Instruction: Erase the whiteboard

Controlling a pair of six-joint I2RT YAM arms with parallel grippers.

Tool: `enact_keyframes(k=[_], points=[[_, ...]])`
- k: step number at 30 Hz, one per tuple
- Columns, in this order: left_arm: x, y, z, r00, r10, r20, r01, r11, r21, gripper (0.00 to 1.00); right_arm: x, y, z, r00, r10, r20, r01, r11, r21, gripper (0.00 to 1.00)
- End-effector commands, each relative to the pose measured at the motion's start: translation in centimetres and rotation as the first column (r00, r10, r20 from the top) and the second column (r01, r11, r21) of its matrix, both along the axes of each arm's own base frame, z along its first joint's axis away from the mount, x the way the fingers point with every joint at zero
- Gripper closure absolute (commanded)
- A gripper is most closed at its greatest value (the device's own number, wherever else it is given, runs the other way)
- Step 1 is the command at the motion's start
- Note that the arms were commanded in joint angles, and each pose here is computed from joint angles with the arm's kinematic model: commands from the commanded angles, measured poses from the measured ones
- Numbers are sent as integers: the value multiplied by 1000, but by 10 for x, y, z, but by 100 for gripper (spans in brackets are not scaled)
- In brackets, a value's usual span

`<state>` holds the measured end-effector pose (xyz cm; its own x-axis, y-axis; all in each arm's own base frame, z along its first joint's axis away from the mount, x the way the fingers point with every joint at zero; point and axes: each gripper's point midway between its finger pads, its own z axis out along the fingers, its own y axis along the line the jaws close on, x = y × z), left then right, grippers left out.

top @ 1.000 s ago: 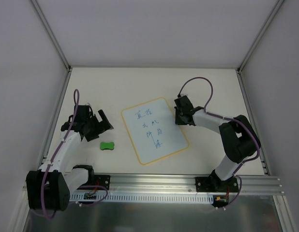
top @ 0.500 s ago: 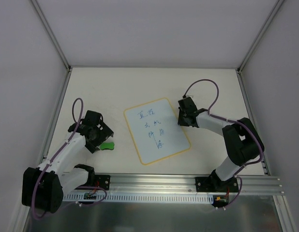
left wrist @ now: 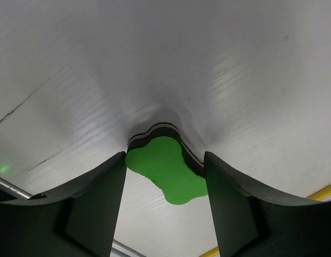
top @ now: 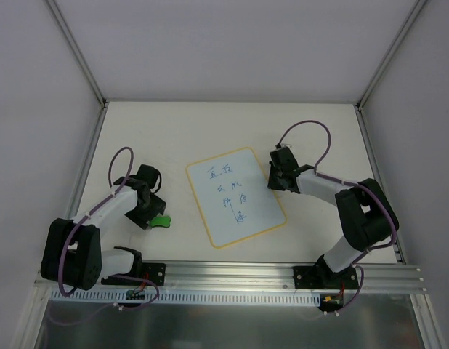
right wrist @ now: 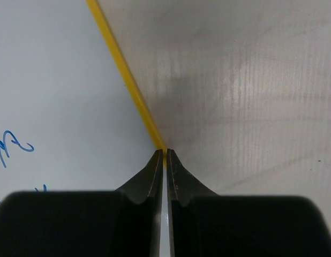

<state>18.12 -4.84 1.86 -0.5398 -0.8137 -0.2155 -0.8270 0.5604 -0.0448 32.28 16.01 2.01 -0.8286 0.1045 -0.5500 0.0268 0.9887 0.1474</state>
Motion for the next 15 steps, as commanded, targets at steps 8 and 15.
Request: enact_keyframes(k=[8, 15], points=[[19, -3, 12, 999, 13, 39, -14, 1000, 26, 49, -21, -13, -16, 997, -7, -79, 4, 999, -33, 94], [44, -16, 8, 998, -61, 22, 60, 998, 34, 57, -24, -16, -15, 997, -12, -77, 10, 999, -34, 93]])
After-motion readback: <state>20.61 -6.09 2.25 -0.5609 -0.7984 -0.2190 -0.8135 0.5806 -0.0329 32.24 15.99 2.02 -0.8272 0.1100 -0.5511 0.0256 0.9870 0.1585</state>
